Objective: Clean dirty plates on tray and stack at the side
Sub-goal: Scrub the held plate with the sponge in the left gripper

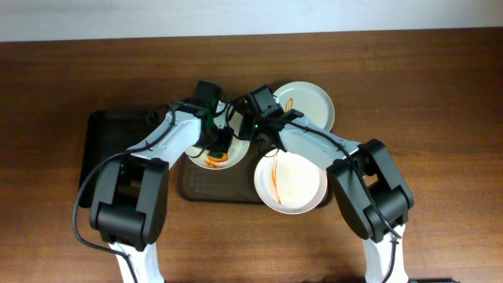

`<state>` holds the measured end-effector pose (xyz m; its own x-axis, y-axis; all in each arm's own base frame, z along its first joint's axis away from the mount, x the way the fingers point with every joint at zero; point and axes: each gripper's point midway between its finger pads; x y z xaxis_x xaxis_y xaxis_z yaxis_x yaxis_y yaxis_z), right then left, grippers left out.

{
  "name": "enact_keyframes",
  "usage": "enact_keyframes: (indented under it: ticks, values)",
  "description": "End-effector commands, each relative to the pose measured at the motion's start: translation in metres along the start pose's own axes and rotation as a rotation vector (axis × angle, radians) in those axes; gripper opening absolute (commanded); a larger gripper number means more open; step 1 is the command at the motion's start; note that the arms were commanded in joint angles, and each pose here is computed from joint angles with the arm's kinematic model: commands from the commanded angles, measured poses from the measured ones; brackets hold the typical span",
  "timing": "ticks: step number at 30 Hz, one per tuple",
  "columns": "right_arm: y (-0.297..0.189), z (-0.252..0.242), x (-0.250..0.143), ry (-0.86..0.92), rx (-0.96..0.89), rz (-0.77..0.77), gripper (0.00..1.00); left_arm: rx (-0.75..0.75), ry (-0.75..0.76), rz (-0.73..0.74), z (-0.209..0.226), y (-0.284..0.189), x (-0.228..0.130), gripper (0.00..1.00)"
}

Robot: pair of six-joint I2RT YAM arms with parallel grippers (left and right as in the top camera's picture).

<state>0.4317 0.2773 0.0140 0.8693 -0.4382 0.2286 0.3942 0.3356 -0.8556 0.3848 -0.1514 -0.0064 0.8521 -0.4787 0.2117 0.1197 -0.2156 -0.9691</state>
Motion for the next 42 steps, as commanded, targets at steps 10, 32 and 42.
enact_keyframes:
  ticks: [10, 32, 42]
  values:
    - [0.016, -0.014, -0.005, 0.051, -0.041, 0.019, 0.04, 0.559, -0.470, 0.262, 0.078, 0.037, -0.100, 0.00]
    - [0.016, -0.014, -0.006, 0.047, -0.042, 0.020, 0.04, -0.005, -0.127, 0.226, 0.008, 0.063, -0.072, 0.00]
    - [0.016, -0.014, -0.011, -0.019, -0.037, 0.052, 0.04, 0.132, -0.476, 0.089, 0.130, -0.044, -0.008, 0.00]
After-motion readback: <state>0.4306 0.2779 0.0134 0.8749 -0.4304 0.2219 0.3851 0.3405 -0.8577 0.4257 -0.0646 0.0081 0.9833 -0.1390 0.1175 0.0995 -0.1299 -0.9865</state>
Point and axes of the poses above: each gripper's point midway between its finger pads, its own y axis out along the fingers, its own z axis along the line the jaws close on, x = y × z, and after that the axes turned 11 degrees about y, right-handed
